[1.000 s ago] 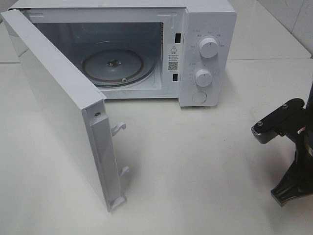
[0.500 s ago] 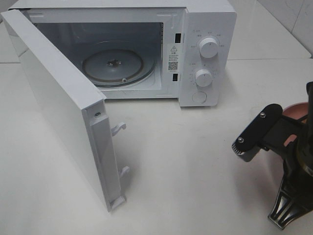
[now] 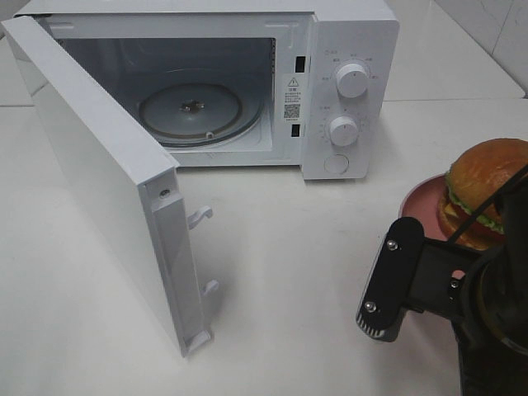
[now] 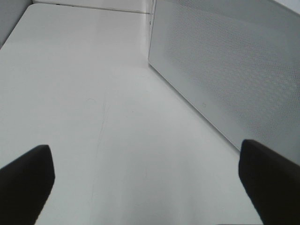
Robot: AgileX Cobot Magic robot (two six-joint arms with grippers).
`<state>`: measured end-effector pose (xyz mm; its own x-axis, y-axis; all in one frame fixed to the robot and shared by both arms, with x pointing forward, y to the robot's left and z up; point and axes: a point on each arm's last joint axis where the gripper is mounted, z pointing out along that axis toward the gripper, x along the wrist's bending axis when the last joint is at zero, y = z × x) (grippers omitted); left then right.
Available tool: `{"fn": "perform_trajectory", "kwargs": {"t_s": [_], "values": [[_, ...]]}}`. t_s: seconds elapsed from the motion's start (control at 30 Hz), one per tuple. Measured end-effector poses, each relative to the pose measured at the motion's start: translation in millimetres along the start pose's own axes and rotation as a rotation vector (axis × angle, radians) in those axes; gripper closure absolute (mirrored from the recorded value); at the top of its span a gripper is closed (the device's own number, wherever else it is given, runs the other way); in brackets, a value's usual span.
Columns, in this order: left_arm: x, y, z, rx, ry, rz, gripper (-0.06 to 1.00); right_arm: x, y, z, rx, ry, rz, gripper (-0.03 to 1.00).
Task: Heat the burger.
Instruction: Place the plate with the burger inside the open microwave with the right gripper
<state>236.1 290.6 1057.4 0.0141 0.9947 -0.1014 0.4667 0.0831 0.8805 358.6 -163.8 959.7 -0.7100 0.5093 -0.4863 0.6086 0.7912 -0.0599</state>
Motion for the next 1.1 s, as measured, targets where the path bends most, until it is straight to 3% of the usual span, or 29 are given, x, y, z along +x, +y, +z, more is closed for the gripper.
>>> {"fn": "perform_trajectory", "kwargs": {"t_s": [0.53,0.73,1.1], "values": [[0,0,0,0.0,0.0,0.0,-0.04,3,12,-2,-0.139,-0.002,-0.272,0.94],[0,0,0,0.0,0.0,0.0,-0.04,-1,16,-2,-0.175,-0.066,-0.389,0.93],[0,0,0,0.0,0.0,0.0,-0.04,3,24,-4,-0.274,-0.069,-0.58,0.93]]}}
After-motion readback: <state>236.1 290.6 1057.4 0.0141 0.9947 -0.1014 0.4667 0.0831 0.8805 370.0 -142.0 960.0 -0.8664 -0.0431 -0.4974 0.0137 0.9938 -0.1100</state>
